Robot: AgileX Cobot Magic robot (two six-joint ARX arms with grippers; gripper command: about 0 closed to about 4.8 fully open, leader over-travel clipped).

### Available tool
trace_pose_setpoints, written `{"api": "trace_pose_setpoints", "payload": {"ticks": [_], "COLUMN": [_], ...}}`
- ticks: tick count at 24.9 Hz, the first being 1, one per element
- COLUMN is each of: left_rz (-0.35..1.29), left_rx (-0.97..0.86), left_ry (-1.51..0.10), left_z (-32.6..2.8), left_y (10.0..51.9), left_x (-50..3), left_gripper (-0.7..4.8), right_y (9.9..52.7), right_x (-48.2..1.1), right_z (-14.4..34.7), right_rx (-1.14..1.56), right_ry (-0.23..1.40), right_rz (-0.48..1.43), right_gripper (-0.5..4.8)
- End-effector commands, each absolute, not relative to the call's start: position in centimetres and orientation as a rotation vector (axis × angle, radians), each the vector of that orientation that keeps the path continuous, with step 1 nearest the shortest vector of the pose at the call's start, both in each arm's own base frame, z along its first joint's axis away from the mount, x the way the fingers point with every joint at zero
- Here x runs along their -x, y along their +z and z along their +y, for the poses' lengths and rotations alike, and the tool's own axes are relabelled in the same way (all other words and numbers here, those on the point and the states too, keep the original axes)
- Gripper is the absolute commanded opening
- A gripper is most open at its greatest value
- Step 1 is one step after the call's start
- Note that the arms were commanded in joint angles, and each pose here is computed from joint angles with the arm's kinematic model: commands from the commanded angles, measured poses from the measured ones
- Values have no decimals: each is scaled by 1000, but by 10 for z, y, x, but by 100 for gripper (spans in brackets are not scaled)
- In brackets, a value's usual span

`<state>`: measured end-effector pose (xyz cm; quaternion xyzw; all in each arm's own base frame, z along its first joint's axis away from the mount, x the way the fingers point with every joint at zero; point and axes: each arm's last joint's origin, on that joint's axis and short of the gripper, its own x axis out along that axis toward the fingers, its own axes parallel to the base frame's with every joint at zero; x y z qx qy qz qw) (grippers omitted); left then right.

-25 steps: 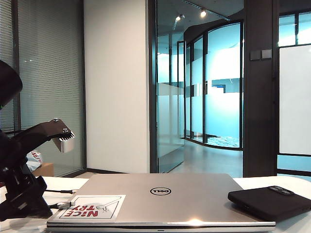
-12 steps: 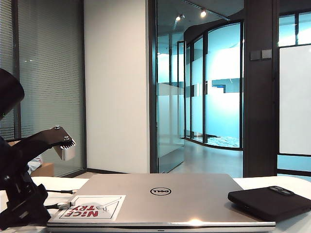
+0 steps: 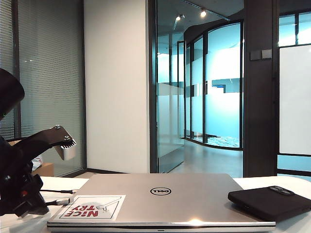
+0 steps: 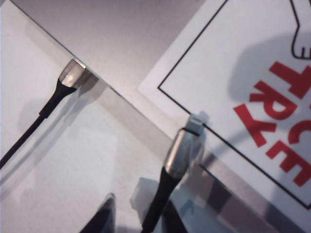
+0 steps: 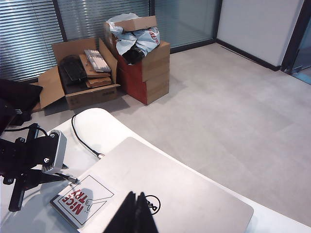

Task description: Pick up the charging cable and the phone, plug the charging cable into the charging port on the phone, and finally place them back on the table.

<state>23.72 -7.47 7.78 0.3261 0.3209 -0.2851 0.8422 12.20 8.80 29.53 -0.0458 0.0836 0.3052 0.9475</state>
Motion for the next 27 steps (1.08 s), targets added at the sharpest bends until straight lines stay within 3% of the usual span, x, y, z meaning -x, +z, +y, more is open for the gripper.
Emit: {"api": "trace_pose_setpoints", "payload": {"ticks": [1, 10, 15, 27], "left_rz": [658, 642, 629, 606], "left_rx": [-682, -683, -710, -742], "left_ry": [-594, -593, -622, -646], "left_z": [-75, -76, -81, -86], "left_y": [79, 81, 81, 81], "left_x": [-239, -240, -238, -237], "left_gripper": [129, 131, 193, 158], "right_y": [300, 300, 300, 300], "right_x": [-122, -122, -122, -122], "right_z": [88, 88, 88, 88], "right_rx": [86, 86, 86, 86], "right_ry": [624, 623, 623, 624], "right_rz": [138, 138, 138, 138], "right_gripper": [-1, -1, -1, -1]}}
